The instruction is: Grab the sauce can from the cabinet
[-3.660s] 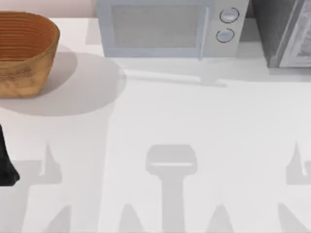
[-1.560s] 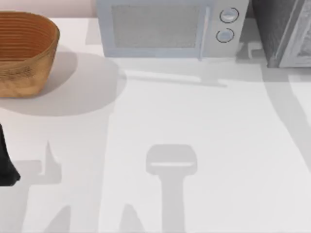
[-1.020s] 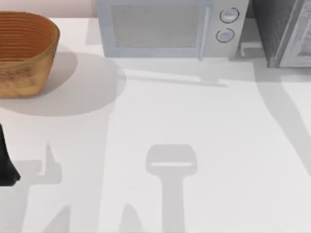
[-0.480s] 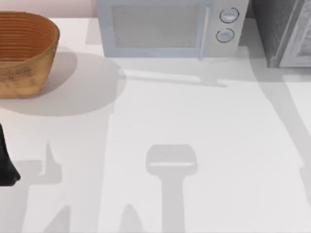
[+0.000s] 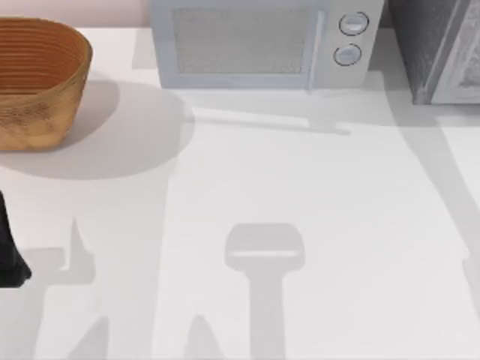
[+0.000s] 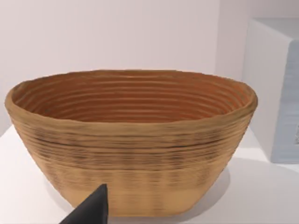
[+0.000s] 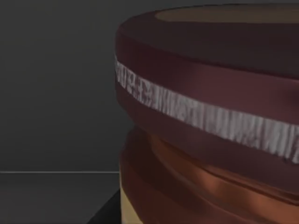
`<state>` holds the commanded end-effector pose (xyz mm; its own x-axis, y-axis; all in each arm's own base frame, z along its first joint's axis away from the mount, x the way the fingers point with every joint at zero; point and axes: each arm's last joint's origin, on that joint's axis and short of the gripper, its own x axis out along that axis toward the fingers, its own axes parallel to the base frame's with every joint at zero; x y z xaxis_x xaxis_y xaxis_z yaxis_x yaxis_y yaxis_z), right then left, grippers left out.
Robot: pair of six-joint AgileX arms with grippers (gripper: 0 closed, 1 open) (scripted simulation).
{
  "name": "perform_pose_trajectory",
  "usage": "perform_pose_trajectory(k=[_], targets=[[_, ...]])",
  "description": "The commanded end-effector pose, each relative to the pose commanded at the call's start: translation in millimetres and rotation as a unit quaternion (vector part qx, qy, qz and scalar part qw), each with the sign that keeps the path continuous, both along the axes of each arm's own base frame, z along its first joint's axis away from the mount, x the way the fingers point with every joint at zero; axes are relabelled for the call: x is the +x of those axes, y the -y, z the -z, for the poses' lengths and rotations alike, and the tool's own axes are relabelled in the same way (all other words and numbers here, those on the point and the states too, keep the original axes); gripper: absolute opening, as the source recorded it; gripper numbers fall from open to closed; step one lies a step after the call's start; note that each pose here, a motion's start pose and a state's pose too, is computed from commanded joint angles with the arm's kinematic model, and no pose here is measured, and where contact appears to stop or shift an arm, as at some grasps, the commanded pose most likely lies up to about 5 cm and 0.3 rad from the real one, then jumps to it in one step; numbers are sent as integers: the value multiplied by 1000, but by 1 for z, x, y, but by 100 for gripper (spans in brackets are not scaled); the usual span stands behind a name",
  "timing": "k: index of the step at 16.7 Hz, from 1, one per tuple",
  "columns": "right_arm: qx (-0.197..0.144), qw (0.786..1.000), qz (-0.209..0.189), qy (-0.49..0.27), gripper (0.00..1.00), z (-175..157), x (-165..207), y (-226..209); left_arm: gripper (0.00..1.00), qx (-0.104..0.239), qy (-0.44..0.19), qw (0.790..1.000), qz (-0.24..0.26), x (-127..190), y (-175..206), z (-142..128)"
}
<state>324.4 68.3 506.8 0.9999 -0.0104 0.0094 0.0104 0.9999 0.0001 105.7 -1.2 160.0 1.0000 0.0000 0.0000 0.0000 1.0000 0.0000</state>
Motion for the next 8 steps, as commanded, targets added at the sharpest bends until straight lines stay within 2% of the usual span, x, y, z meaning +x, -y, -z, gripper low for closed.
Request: perform_pose_trajectory(k=[8], targets=[[0,1000,0,0,2,0,0,0,100,0,0,1000,0,0,0,0]])
